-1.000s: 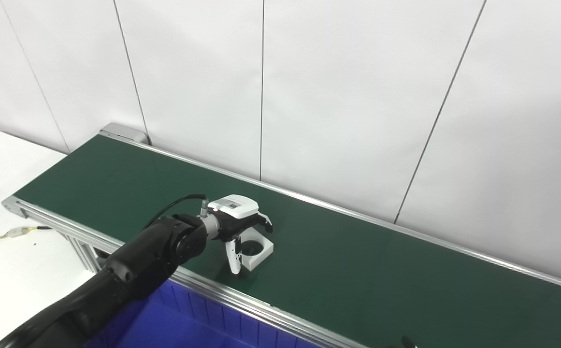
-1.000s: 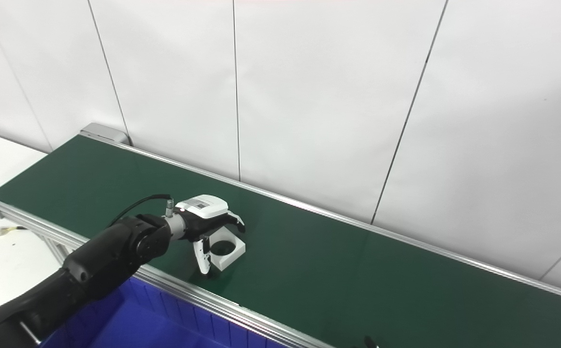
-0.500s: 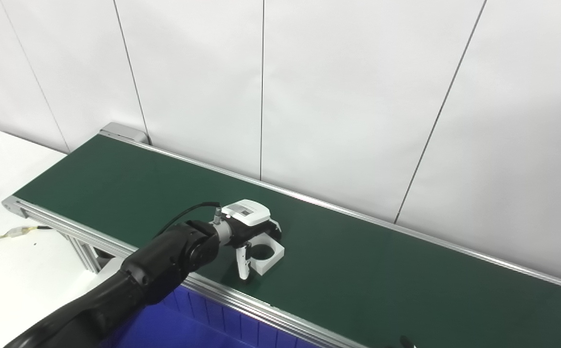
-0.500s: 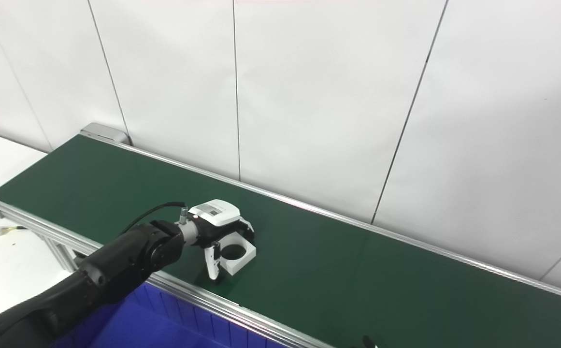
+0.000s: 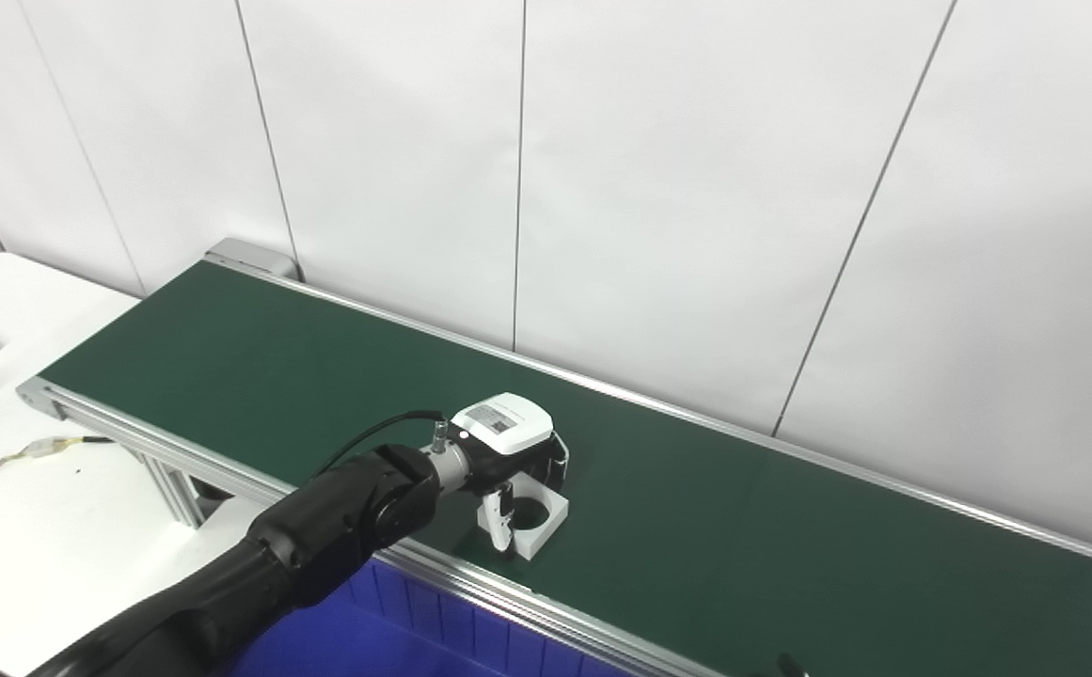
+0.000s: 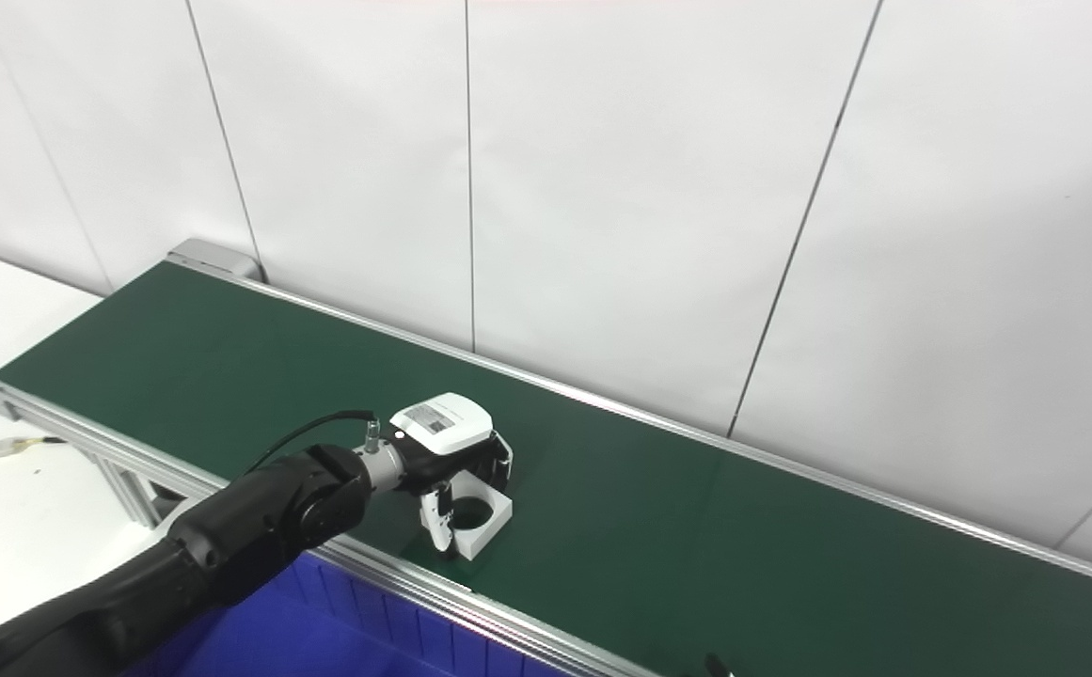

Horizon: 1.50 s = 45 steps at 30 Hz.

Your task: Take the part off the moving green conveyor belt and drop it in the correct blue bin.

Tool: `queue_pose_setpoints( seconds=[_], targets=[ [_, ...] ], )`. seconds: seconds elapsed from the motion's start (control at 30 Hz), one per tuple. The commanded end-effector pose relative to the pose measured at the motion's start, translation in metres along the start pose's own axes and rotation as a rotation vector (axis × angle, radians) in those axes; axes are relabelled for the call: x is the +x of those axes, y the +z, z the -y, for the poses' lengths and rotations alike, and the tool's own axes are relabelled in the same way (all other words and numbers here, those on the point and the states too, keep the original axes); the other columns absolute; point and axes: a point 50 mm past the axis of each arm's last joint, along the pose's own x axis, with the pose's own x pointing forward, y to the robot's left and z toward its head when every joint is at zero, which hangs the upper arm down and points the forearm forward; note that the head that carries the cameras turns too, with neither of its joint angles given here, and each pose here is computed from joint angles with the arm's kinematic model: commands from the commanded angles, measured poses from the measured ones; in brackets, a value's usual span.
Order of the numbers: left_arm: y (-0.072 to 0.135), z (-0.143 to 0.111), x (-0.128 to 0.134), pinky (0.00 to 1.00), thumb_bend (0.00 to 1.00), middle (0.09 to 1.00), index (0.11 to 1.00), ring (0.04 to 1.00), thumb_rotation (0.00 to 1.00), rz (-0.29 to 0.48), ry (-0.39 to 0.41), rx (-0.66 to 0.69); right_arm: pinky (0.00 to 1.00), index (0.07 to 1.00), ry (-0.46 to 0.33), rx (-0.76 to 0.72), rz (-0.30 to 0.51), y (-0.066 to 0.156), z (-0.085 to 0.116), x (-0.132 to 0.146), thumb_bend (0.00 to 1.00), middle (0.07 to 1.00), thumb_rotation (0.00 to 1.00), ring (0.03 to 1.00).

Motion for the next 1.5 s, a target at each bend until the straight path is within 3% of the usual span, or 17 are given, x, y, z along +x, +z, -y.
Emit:
queue_pose_setpoints(
  seconds=[0.0,0.3,0.57,0.77,0.93,1.13,1.47],
  targets=[
    [-0.008,-0.013,0.001,0.56,0.52,0.480,0.493,0.524,0.00,-0.025,0.025,0.036,0.71,0.968,-0.013,0.006,0.087,0.012,-0.001,0.004,0.63,0.881,0.85,0.804],
    [-0.005,-0.015,-0.001,0.51,0.52,0.450,0.501,0.476,0.00,-0.018,0.026,0.005,0.70,0.965,-0.015,0.004,0.094,0.012,0.000,0.005,0.63,0.881,0.85,0.798],
    [0.007,-0.029,-0.015,0.57,0.52,0.482,0.492,0.530,0.00,0.023,0.075,-0.019,0.69,0.967,-0.016,0.004,0.094,0.012,0.000,0.004,0.63,0.880,0.85,0.794],
    [0.021,-0.051,-0.037,0.57,0.52,0.484,0.486,0.518,0.00,0.059,0.143,-0.056,0.68,0.963,-0.014,-0.007,0.095,0.013,0.000,0.003,0.62,0.878,0.85,0.788],
    [0.038,-0.067,-0.058,0.51,0.52,0.454,0.497,0.479,0.00,0.091,0.168,-0.096,0.68,0.959,-0.013,-0.005,0.095,0.013,0.001,0.002,0.60,0.876,0.83,0.785],
    [0.056,-0.078,-0.077,0.55,0.52,0.482,0.489,0.494,0.00,0.142,0.221,-0.124,0.69,0.956,-0.013,-0.013,0.092,0.014,0.003,0.000,0.62,0.874,0.84,0.789],
    [0.076,-0.093,-0.112,0.47,0.52,0.443,0.502,0.431,0.00,0.174,0.279,-0.193,0.68,0.954,-0.012,-0.014,0.097,0.018,0.005,-0.003,0.62,0.872,0.83,0.783]
  ],
)
